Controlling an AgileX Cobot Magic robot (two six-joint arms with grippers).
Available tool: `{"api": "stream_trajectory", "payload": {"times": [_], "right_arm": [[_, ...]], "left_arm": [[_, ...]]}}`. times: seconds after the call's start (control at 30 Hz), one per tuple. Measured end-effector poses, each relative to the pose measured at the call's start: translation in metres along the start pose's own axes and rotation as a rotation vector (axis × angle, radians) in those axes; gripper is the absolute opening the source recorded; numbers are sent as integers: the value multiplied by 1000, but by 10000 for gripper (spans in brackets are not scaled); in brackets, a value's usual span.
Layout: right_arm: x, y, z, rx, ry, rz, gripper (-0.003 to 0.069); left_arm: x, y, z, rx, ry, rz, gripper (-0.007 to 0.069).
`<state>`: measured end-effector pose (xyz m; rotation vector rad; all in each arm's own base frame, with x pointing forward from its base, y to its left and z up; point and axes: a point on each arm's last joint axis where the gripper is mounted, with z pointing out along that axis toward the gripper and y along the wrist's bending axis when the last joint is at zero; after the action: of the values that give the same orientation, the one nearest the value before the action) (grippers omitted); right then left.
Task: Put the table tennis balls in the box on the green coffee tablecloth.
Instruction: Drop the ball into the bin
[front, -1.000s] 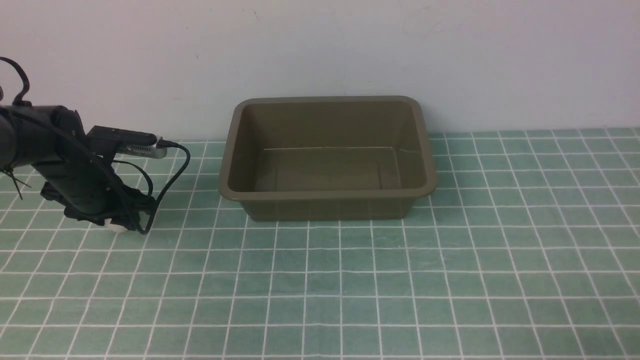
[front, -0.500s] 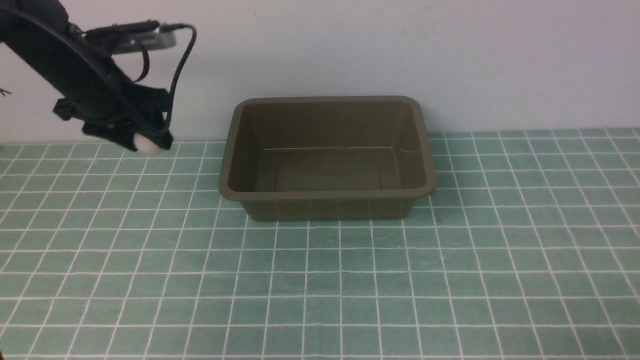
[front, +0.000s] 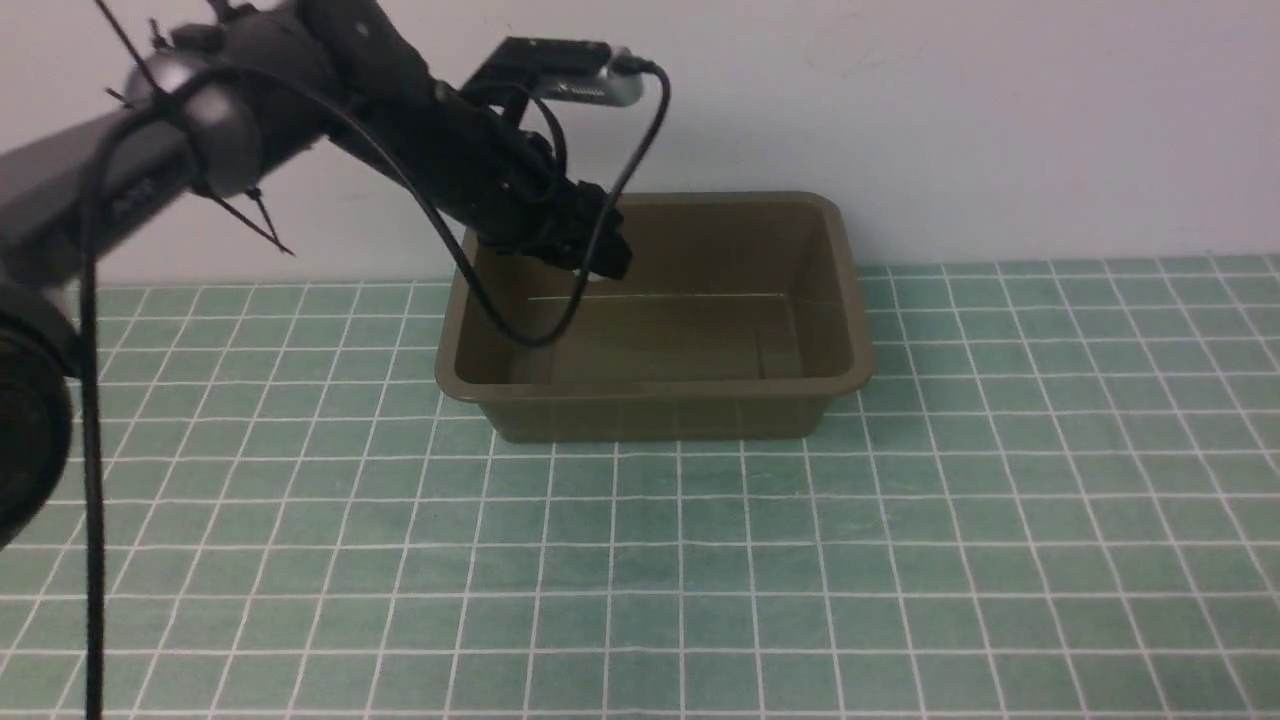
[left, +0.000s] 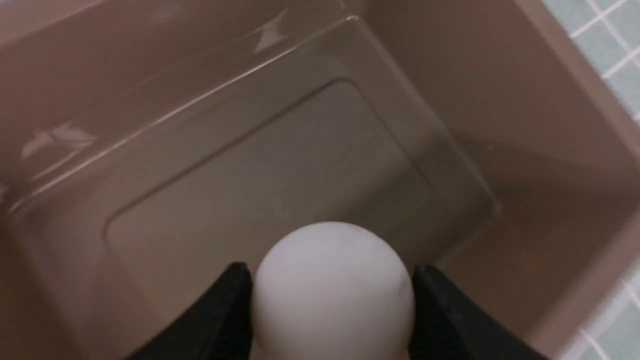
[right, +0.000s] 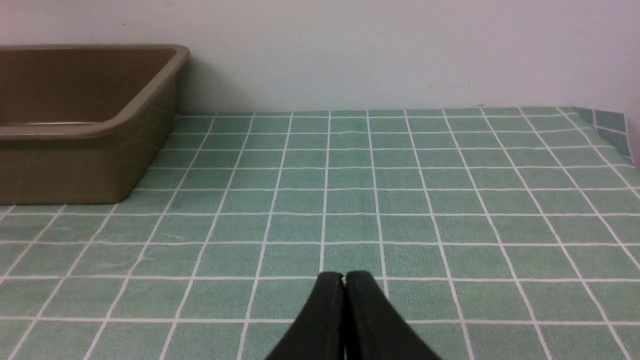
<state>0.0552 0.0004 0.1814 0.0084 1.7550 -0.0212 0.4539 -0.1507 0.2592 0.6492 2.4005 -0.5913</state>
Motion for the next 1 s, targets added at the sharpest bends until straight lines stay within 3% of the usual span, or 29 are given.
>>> {"api": "stream_trajectory", "payload": {"times": [0.33,0.73,1.0], "right_arm": [[0,0,0,0,0,0,-16],[0,0,0,0,0,0,-16],[0,0,0,0,0,0,-16]], "left_arm": [[18,9,70,-43,-7,3,355],[25,15,83,-56,4,-8,356],[22,13,79,-52,-7,-13,565]]}}
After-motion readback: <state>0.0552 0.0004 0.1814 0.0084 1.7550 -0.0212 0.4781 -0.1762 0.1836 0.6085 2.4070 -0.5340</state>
